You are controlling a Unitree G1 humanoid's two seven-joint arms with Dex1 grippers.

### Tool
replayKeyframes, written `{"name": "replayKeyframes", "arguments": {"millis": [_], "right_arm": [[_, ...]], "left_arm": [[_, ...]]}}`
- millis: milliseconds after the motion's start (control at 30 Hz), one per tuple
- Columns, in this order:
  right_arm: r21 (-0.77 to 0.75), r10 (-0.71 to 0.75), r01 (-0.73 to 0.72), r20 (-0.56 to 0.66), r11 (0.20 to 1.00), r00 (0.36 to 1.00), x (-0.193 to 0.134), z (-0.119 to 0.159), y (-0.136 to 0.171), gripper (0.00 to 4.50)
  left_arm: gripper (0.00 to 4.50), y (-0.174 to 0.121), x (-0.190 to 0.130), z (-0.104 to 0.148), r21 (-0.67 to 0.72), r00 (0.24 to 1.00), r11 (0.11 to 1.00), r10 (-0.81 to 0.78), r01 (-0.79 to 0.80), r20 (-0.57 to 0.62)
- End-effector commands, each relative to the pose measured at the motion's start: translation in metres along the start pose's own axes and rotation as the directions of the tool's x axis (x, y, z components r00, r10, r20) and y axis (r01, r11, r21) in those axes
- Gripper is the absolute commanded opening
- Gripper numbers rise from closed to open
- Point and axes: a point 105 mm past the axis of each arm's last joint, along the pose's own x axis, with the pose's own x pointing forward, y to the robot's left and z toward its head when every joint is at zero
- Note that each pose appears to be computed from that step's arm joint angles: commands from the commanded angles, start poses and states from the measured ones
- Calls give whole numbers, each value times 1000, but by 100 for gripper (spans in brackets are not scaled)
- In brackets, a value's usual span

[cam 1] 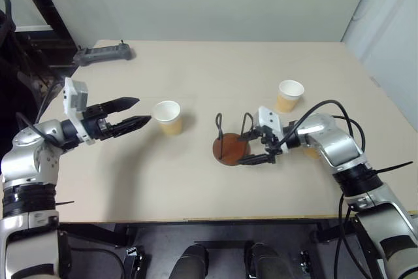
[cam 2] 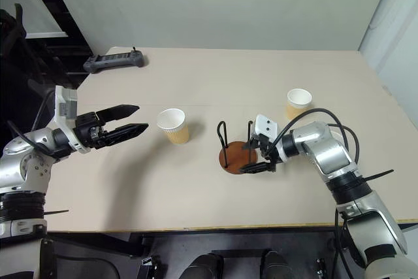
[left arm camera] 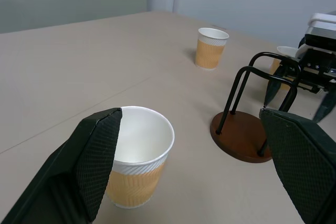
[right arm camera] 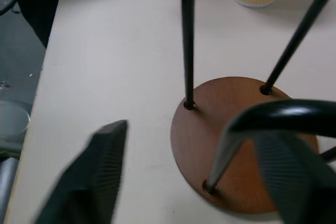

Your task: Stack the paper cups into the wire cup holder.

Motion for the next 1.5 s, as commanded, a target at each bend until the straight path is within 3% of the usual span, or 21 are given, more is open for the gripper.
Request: {"name": "replayKeyframes", "arguments": {"millis": [33,567,933,1233,1500], "right_arm": [[-48,-12,12,8,999,1000,-9,12,-3,443],[-175,-72,50,-118,983,990,-55,19,-27,443],[-240,-255,221,-121,945,959,-73,29,-64,443],[-321,-385,328,-132,889,914,-97,35,-90,443],[-429,-572,458,-186,779,799,-128,34,-120,443]], "left_arm": [[450,-1,0,11,39,1000,999,-6,5,10],[450,1,4,11,40,1000,999,-13,13,12],[450,2,7,12,42,1000,999,-15,14,17],[450,2,7,11,37,1000,999,-16,15,15],[450,2,6,11,39,1000,999,-16,15,17]]}}
